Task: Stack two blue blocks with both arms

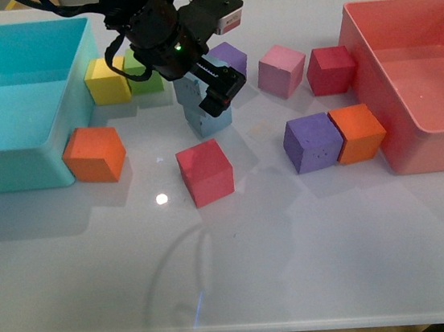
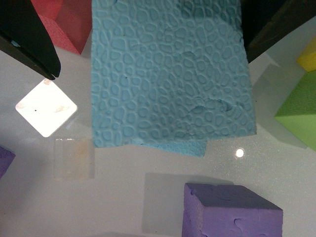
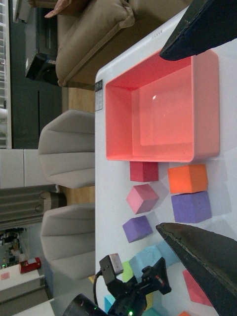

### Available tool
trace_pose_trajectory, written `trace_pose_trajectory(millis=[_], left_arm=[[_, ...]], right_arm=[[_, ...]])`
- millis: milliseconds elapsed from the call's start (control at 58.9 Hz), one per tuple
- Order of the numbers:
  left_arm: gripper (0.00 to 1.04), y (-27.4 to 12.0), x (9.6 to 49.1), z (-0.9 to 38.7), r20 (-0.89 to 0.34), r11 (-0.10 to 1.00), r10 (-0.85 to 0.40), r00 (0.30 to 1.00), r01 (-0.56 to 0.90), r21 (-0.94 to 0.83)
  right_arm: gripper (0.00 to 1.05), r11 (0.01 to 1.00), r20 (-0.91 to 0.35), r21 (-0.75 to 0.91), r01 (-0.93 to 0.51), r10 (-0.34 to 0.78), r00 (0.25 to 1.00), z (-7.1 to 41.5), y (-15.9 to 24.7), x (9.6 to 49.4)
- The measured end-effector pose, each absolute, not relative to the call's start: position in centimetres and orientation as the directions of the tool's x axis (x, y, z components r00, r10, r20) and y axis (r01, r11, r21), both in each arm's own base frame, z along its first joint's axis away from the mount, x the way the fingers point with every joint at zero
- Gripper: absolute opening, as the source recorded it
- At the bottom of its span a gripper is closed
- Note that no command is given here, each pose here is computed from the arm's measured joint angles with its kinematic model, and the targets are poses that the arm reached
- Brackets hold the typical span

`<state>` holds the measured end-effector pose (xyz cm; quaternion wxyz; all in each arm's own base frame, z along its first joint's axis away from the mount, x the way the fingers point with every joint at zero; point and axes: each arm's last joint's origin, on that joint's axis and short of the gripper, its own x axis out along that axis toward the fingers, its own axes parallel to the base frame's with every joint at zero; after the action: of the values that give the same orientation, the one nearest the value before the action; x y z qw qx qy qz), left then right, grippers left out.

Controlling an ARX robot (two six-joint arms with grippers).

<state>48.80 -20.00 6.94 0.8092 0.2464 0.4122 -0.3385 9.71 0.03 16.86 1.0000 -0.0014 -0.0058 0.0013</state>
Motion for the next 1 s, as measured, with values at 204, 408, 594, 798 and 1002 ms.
trace_pose_trajectory(millis=[204, 408, 594, 798, 1002], left_arm=[[0.96, -19.3, 48.2, 6.6, -0.848, 0.651, -0.334, 0.413, 0.751, 0.109], [0.96, -18.2, 47.3, 7.9, -0.84, 0.66, -0.335, 0.427, 0.742, 0.114], [0.96, -16.4, 46.1, 10.1, -0.816, 0.682, -0.345, 0.463, 0.721, 0.12], [0.96, -12.8, 43.1, 12.0, -0.772, 0.745, -0.367, 0.519, 0.661, 0.09], [0.96, -8.5, 38.5, 13.6, -0.704, 0.847, -0.362, 0.611, 0.532, 0.027]], right_arm=[[0.96, 1.0, 0.012, -0.002, -0.003, 0.003, 1.0, 16.9, 0.0, 9.7], [0.96, 1.0, 0.012, -0.002, -0.003, 0.003, 1.0, 16.9, 0.0, 9.7], [0.96, 1.0, 0.012, -0.002, -0.003, 0.003, 1.0, 16.9, 0.0, 9.7], [0.96, 1.0, 0.012, -0.002, -0.003, 0.003, 1.0, 16.9, 0.0, 9.7], [0.96, 1.0, 0.012, -0.003, -0.003, 0.003, 1.0, 16.9, 0.0, 9.7]])
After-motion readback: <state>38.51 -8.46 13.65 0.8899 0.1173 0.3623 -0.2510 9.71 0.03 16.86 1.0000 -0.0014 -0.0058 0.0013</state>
